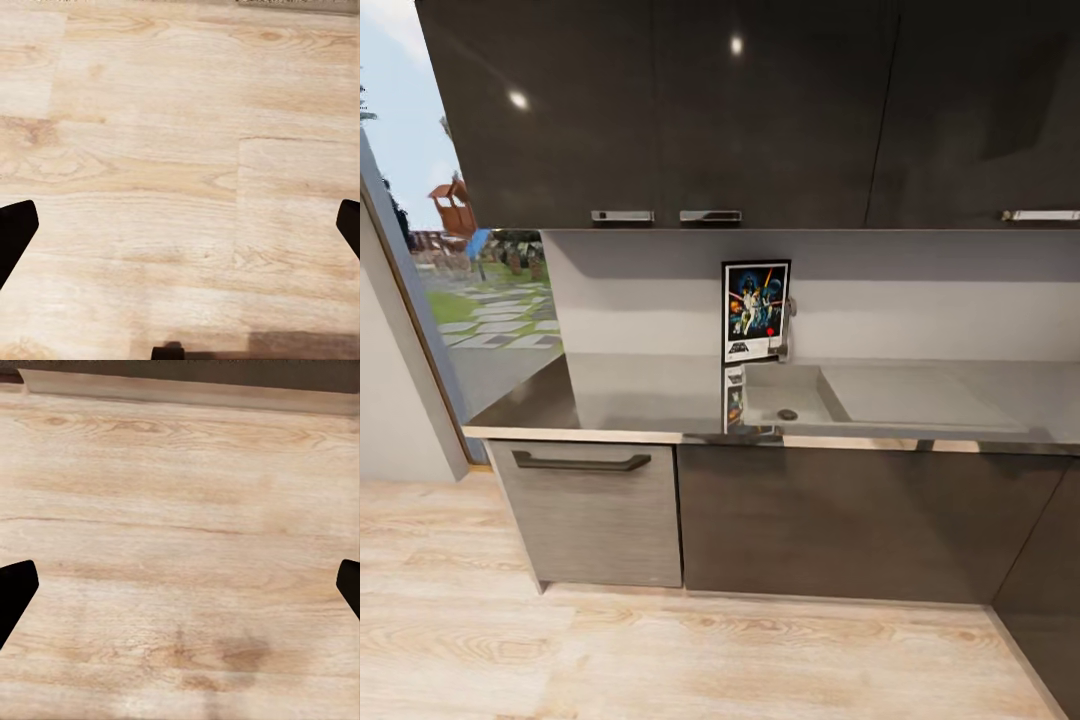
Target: Pick up the poster from the kitchen countertop and hang it on one of the wall nails in the kitchen.
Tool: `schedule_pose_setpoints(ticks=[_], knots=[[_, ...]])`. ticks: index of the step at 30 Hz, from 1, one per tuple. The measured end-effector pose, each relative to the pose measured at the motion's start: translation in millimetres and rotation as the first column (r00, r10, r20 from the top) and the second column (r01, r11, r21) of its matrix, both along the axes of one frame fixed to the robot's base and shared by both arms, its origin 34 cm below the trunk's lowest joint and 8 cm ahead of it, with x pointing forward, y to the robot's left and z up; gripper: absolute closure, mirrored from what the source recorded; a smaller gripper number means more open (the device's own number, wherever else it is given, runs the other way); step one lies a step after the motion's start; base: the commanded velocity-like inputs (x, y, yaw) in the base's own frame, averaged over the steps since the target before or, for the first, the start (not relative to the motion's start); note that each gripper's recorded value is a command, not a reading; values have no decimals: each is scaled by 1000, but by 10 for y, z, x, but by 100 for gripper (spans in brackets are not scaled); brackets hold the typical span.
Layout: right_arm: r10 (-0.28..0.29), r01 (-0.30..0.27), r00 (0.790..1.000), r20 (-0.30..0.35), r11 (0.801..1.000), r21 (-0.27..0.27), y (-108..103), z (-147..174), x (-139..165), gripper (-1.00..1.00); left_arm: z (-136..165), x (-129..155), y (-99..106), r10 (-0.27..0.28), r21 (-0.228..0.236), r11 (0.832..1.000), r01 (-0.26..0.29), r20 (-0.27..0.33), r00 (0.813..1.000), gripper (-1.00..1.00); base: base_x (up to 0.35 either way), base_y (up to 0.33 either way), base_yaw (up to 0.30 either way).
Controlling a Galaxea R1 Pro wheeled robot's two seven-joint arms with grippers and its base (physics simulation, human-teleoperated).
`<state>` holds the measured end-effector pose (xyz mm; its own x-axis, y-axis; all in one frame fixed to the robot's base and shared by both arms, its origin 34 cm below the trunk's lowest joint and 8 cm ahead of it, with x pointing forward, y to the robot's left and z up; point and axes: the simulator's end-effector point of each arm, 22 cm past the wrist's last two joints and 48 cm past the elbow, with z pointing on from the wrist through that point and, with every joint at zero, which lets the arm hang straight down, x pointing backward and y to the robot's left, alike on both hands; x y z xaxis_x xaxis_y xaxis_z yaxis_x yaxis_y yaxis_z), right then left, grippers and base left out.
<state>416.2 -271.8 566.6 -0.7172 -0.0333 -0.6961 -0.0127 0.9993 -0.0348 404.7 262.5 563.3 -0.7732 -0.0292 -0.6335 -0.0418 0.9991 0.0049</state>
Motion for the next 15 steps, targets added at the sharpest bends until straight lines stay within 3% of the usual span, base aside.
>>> schedule_pose_setpoints(ticks=[15], knots=[[-1,1,1000,-1,1000,0,-1,223,-11,-100,223,-10,0,0,0,1000,0,-1,1000,-100,0,0,0]])
